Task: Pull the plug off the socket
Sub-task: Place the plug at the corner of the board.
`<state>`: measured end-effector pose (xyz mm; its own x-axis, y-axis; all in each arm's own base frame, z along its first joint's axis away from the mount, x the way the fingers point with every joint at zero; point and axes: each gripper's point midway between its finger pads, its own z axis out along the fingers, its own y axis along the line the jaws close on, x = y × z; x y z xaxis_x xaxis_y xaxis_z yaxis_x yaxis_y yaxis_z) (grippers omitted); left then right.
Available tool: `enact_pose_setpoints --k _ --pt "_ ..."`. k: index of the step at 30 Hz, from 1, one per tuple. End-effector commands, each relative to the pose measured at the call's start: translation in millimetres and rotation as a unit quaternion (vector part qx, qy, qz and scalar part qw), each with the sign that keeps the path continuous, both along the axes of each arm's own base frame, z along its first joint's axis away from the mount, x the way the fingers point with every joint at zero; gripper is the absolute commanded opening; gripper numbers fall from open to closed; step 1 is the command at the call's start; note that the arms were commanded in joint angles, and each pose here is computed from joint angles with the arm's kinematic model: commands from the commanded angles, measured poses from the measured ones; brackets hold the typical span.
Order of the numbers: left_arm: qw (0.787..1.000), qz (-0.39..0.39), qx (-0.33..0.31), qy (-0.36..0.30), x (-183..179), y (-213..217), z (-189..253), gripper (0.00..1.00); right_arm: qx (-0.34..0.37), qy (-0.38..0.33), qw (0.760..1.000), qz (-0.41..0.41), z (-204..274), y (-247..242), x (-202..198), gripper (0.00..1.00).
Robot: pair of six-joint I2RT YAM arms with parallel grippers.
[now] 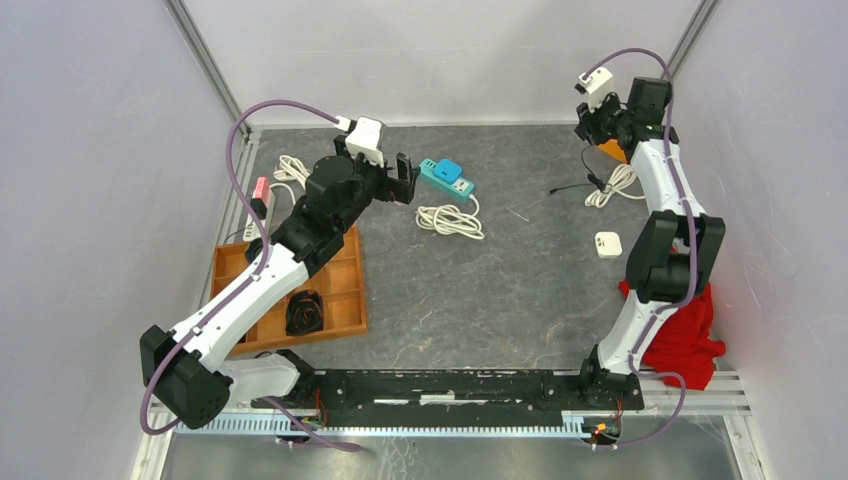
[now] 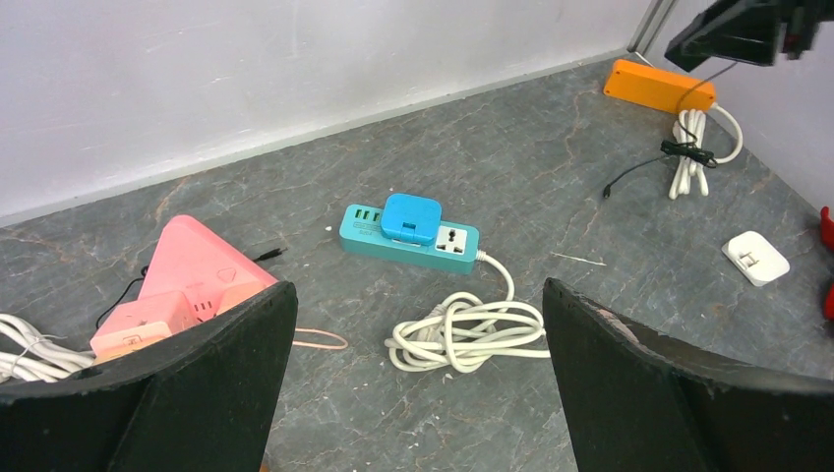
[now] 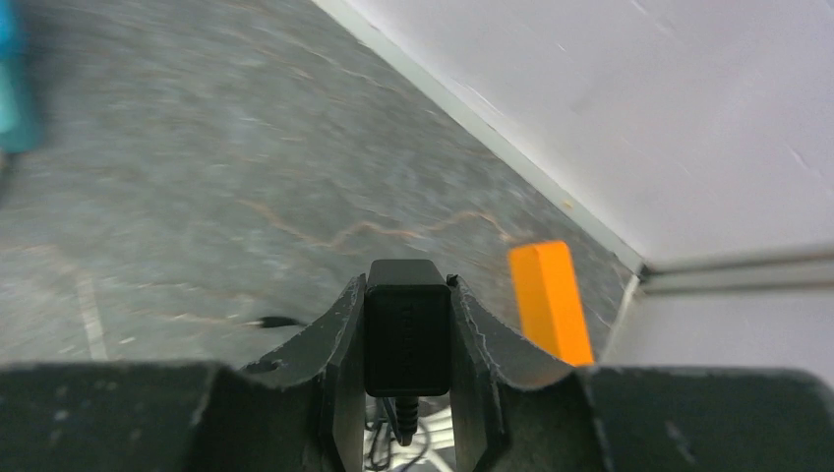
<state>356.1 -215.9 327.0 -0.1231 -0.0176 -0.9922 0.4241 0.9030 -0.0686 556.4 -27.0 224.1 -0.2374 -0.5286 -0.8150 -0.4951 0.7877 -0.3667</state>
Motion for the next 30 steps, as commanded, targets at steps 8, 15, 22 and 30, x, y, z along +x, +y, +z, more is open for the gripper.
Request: enact_pose_setpoints --k 8,15,22,30 --pt "0.999 -0.006 -0.017 -0.041 -6.3 4.0 29.1 1.0 -0.006 -0.115 0.988 0.102 122.2 42.0 -94.8 0.0" --pt "0.999 -0.007 -0.021 -0.044 -8.0 4.6 32.4 1.0 -0.043 -0.078 0.996 0.024 77.7 -7.5 -116.9 0.0" --pt "0.999 -0.008 -0.021 -0.043 -8.1 3.8 31.4 1.0 -0.082 -0.026 0.996 -0.037 21.7 -53.0 -125.9 0.0" --pt "0.999 -0.01 -0.02 -0.041 -7.3 2.5 29.3 1.0 -0.034 0.122 0.992 -0.02 -78.2 -63.0 -128.2 0.0"
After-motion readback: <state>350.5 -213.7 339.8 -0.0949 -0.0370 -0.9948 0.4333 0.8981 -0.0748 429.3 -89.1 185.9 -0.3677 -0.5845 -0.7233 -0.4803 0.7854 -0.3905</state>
